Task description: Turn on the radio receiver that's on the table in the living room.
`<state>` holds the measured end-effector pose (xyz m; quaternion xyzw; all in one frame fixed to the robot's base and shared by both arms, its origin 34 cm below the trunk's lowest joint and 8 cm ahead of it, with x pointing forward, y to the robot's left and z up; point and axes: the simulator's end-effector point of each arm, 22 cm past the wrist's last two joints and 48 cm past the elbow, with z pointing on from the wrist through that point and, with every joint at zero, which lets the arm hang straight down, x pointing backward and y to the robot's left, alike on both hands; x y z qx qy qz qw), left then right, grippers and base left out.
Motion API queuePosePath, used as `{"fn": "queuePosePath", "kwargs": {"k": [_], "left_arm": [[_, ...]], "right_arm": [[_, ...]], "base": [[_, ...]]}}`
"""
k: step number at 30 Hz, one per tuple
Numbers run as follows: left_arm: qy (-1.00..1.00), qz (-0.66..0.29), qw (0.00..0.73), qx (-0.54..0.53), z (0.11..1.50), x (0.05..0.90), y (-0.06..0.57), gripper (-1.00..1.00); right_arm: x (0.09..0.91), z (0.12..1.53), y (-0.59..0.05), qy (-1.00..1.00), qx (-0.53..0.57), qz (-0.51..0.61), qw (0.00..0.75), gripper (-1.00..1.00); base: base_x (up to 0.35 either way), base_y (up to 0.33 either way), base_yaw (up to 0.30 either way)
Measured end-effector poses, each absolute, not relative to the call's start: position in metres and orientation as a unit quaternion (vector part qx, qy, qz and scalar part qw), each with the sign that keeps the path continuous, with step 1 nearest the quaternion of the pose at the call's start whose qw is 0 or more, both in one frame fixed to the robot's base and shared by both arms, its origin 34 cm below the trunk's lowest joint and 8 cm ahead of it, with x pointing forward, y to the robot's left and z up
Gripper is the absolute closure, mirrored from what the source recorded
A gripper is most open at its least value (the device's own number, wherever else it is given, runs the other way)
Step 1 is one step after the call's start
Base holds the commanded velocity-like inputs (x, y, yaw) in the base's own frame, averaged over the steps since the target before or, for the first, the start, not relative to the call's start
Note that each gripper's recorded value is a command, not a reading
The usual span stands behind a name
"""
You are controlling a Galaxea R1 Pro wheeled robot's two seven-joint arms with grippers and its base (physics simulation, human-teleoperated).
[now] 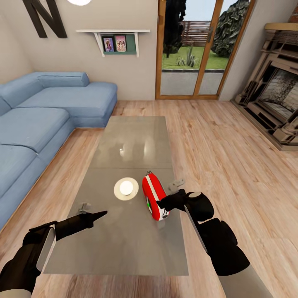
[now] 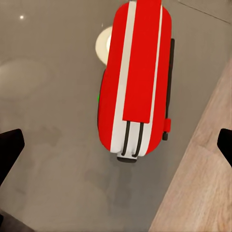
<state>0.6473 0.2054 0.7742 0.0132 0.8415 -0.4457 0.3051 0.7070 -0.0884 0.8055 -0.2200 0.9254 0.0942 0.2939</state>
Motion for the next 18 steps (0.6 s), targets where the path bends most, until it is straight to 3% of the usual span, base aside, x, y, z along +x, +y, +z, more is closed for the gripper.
{"fn": "queuePosePath", "kwargs": {"k": [18], "left_arm": [[0.837, -0.446, 0.318, 0.02, 0.789, 0.651, 0.205, 1.0]], "right_arm": [[0.709, 0.822, -0.088, 0.921, -0.221, 0.091, 0.307, -1.0]], "base": [[0.0, 0.0, 0.0]]}}
